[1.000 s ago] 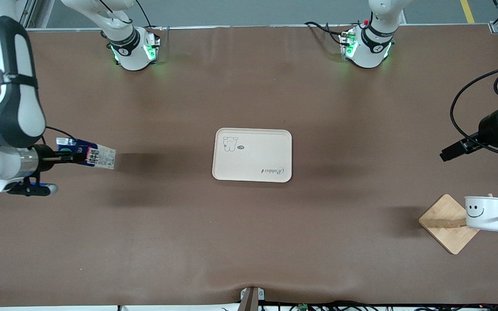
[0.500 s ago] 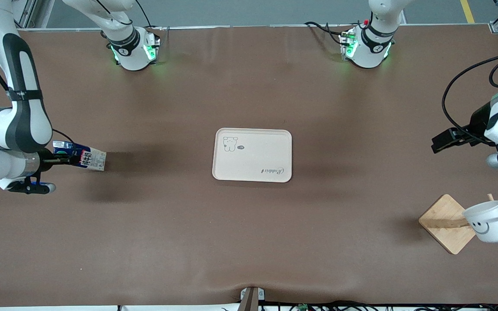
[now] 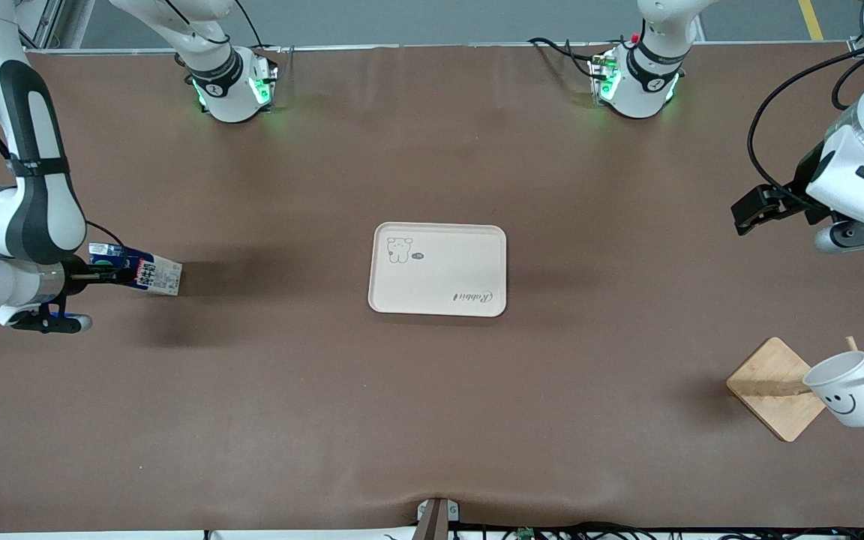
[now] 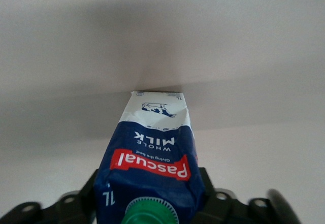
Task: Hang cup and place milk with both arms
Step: 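Carry the milk carton away from the tray with the right gripper, then lower the milk carton onto the table and open the right gripper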
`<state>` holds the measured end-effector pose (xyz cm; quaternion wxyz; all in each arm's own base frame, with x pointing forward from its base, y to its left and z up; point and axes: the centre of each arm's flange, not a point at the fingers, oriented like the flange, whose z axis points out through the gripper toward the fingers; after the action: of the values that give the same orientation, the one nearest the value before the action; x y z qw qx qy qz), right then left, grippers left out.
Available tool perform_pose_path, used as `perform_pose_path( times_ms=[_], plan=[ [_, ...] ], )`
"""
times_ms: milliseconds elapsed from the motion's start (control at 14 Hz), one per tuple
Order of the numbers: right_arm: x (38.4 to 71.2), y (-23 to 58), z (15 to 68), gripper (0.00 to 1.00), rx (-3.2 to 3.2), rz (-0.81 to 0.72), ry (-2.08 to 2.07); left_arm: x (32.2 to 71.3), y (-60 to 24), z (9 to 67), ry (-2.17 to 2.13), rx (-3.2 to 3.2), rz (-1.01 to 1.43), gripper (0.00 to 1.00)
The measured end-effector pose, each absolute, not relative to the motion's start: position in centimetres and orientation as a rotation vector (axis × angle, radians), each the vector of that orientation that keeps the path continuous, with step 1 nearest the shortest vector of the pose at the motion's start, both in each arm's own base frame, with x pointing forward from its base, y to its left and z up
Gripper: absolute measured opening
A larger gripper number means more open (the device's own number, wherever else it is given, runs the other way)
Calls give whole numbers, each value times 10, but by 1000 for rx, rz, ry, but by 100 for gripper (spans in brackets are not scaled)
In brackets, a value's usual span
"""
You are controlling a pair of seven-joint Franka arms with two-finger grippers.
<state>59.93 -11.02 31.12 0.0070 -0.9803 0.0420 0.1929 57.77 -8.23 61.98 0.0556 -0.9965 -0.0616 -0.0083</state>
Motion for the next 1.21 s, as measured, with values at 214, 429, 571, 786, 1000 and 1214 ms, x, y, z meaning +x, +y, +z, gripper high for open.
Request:
perform_pose_path(
  times_ms=[214,429,571,786,1000,1214],
  plan=[
    [598,-108,307,99,-3062,615,125,574,-77,621,-179,-2995,-25,100],
    [599,-107,309,100,-3063,610,123,568,-71,627,-161,-2993,-33,100],
    [599,-107,309,100,-3063,610,123,564,-61,633,-144,-2998,-37,100],
    [599,-107,309,100,-3063,612,122,561,-57,637,-124,-3001,-37,100],
    [599,-107,309,100,-3062,613,122,555,-57,640,-105,-3023,-34,100],
    [599,-107,309,100,-3062,613,122,546,-48,642,-127,-3037,-27,100]
  ],
)
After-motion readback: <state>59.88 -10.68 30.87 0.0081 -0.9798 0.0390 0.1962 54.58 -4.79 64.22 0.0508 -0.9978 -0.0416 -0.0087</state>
